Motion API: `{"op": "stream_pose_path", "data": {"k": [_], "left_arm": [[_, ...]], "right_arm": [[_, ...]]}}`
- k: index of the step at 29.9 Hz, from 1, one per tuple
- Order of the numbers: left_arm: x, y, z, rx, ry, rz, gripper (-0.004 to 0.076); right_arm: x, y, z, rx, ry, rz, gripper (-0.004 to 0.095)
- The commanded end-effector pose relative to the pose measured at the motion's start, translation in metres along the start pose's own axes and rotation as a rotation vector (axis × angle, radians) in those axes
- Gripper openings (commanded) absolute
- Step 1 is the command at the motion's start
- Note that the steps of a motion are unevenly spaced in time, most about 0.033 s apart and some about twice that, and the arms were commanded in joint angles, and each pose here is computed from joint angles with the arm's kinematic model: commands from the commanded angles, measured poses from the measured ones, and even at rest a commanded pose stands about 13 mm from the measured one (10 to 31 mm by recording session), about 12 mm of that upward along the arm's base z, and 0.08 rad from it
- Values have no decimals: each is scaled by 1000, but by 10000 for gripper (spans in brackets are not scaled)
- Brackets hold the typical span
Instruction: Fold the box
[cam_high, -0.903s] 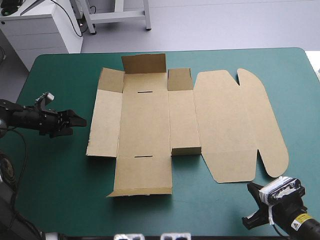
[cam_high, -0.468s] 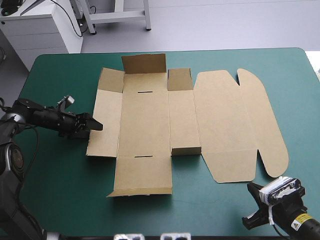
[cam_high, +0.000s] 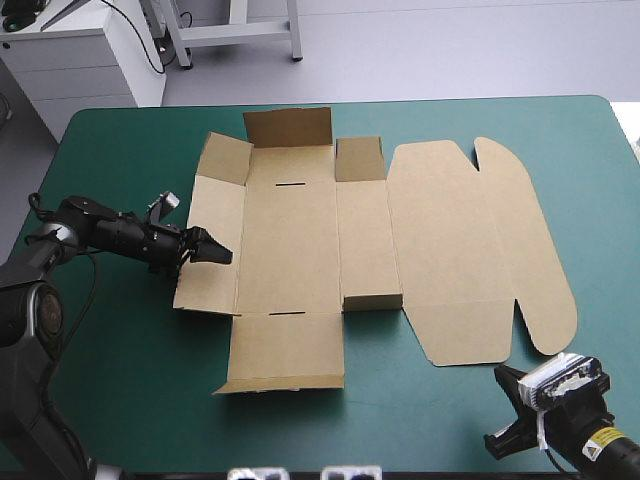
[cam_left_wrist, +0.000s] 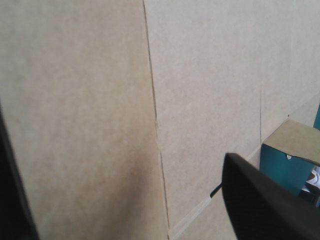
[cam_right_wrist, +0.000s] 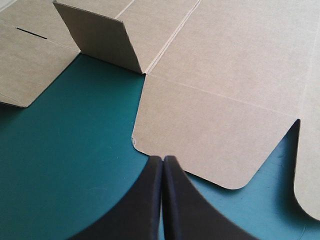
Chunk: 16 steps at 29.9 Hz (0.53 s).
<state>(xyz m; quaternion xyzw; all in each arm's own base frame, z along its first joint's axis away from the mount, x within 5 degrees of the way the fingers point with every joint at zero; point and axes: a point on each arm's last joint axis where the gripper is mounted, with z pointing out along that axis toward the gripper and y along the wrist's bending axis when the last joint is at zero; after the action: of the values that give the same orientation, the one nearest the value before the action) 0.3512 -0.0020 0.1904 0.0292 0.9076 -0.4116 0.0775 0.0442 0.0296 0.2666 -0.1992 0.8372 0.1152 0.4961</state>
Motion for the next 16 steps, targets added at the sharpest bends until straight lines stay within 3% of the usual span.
{"op": "stream_pose_path", "data": {"k": [1,5,10,16], "left_arm": [[2,-14,-1,55,33,14,342],[-1,-11,-1,21,-5,-30,-12],[3,-16,-1,73,41,7,-8],[-3,-16,-1,64,-25,29,-8]], "right_arm": [[-13,-1,-4,12,-81,9,-14],[-13,-1,-4,12,-81,9,-14],[-13,-1,-4,12,-81,9,-14],[-13,-1,-4,12,-81,9,-14]]}}
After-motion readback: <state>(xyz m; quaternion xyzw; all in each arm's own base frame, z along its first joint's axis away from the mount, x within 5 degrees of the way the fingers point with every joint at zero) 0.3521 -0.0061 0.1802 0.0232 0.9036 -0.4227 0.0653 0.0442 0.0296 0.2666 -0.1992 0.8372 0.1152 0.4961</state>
